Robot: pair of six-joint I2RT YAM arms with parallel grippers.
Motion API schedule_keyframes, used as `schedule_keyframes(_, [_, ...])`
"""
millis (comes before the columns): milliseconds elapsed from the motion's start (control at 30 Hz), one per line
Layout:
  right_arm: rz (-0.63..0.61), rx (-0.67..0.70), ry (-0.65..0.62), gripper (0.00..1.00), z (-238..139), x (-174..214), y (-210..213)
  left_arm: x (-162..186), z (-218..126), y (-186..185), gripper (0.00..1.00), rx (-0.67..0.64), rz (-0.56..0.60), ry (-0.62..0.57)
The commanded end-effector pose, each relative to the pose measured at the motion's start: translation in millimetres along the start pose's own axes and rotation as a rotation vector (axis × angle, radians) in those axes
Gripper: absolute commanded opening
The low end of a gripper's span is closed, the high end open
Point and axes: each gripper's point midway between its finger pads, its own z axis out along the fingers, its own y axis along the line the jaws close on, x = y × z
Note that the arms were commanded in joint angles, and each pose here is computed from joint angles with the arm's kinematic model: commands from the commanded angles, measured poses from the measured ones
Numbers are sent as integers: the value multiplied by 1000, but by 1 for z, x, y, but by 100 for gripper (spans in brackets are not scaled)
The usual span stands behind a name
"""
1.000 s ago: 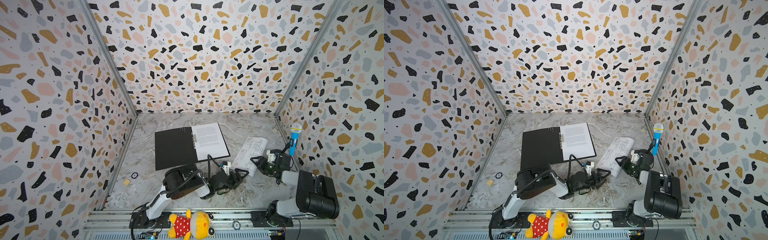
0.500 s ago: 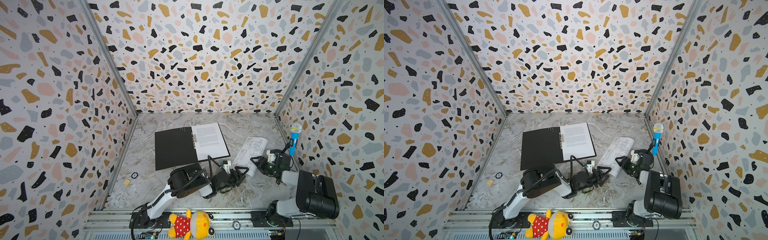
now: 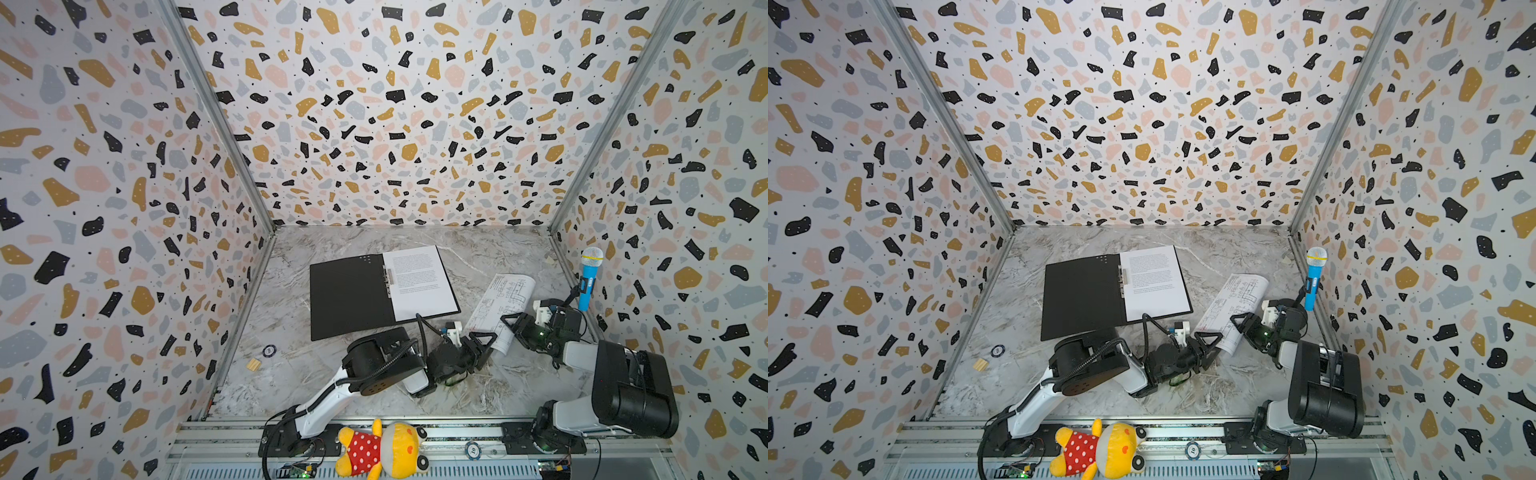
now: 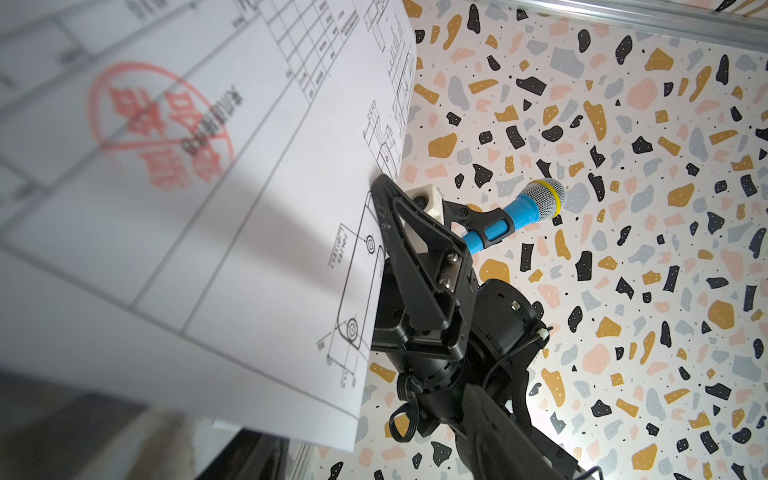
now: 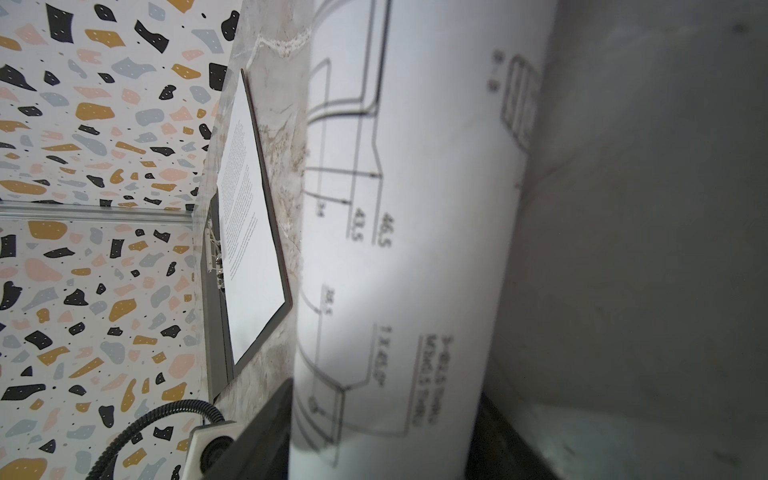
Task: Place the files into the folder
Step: 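Grasp the raised drawing sheet edge with the left gripper and lift it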
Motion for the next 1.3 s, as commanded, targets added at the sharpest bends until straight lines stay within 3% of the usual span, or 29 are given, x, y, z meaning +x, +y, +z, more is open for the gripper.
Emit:
schedule_keyframes(0, [117, 138, 83, 62, -3, 37, -36, 2, 5, -10, 61, 65, -26, -3])
schedule_keyframes(233, [119, 135, 83, 62, -3, 38, -36, 0, 6, -7, 53, 67, -43, -21])
schedule_keyframes(1033, [113, 128, 74, 62, -7, 38, -32, -7, 10, -2, 14, 96, -99, -61])
schedule_keyframes(1167, [108, 122, 68, 65, -8, 36, -29, -7, 11, -5, 4, 107, -104, -60])
schedule_keyframes(1267, [106, 110, 60, 69, -11, 32, -26, -7, 11, -7, 1, 113, -108, -60])
